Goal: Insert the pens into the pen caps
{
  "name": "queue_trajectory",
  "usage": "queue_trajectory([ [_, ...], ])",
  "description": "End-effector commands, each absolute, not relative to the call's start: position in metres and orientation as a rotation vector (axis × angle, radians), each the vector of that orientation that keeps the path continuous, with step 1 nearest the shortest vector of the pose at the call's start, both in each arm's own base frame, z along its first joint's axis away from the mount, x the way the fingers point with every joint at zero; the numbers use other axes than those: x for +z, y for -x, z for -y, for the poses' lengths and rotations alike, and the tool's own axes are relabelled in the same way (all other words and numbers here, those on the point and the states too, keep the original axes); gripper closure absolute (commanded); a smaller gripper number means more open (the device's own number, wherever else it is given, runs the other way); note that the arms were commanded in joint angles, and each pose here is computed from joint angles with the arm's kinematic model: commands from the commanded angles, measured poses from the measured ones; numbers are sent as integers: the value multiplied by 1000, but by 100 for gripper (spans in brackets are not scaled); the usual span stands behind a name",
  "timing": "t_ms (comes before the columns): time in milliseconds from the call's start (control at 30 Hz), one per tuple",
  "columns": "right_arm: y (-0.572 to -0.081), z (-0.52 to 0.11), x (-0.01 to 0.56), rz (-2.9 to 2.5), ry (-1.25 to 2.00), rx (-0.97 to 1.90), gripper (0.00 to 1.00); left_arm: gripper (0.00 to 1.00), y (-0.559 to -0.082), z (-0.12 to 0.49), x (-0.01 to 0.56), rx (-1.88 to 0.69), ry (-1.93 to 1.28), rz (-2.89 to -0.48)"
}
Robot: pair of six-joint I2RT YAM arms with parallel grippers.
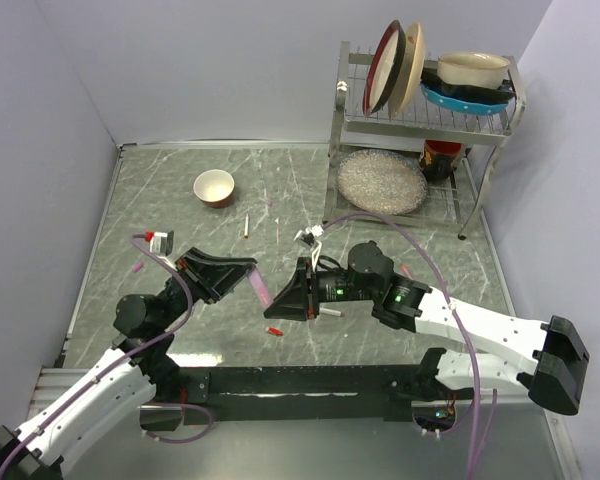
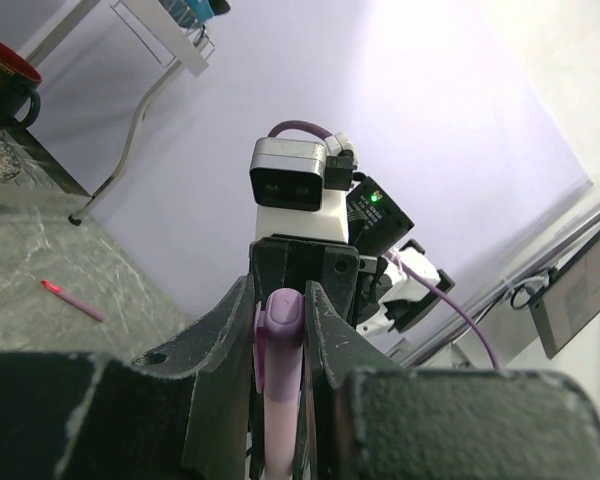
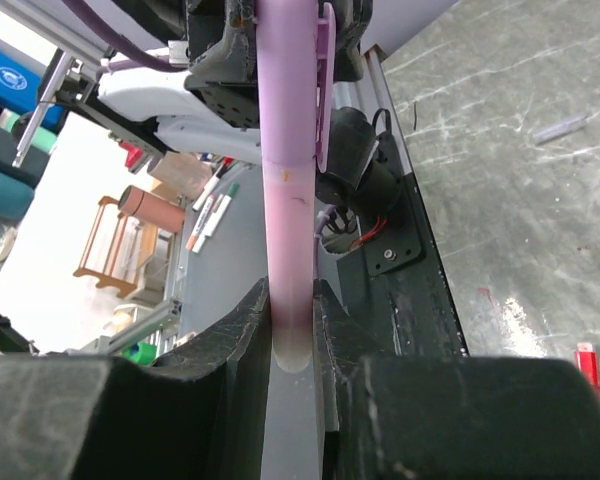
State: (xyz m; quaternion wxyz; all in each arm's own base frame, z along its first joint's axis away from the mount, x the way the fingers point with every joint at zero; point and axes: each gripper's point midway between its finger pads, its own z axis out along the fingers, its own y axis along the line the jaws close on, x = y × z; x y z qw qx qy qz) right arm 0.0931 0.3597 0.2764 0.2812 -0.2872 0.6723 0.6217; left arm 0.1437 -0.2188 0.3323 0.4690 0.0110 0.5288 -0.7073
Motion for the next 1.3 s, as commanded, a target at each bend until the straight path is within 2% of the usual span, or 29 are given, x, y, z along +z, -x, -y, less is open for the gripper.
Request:
queue_trajectory([
  [0,-173,-336,444,-1206,399,1574,100,99,-77,249,271,-1990,-296,-1586],
  [200,-180,-346,432,-1264,461,1572,100,99,-80,258,272,-1961,-285,-1623],
  [300,-167,-356,402,-1343,563,1614,100,99,-111,260,288,-1772,-205,-1670],
  [367,-160,-356,367,-1414,582,1624,100,67,-137,259,288,-1566,-182,-1726],
  [433,-152,-351,332,-1493,590,1621,100,40,-163,246,312,-1363,-125,-1730],
  [467,-150,-349,320,-1519,590,1620,100,35,-172,245,318,-1308,-123,-1737],
  [500,-149,-346,310,-1545,575,1613,100,32,-180,237,351,-1262,-92,-1674],
  [600,-147,-336,271,-1656,530,1574,100,20,-190,225,375,-1137,-102,-1658],
  [633,-150,-334,259,-1693,505,1554,100,5,-192,221,375,-1105,-93,-1669],
  [667,-154,-334,245,-1756,478,1521,100,1,-196,216,377,-1069,-77,-1665],
  [733,-174,-332,233,-1828,370,1420,100,1,-199,204,381,-1010,-50,-1642],
  [900,-222,-337,169,-2175,169,1094,100,1,-202,179,349,-886,21,-1683],
  [1133,-236,-343,84,-2498,43,803,99,1,-201,131,305,-740,212,-1693],
  [1267,-236,-339,60,-2563,-21,691,96,1,-199,125,283,-707,240,-1734],
])
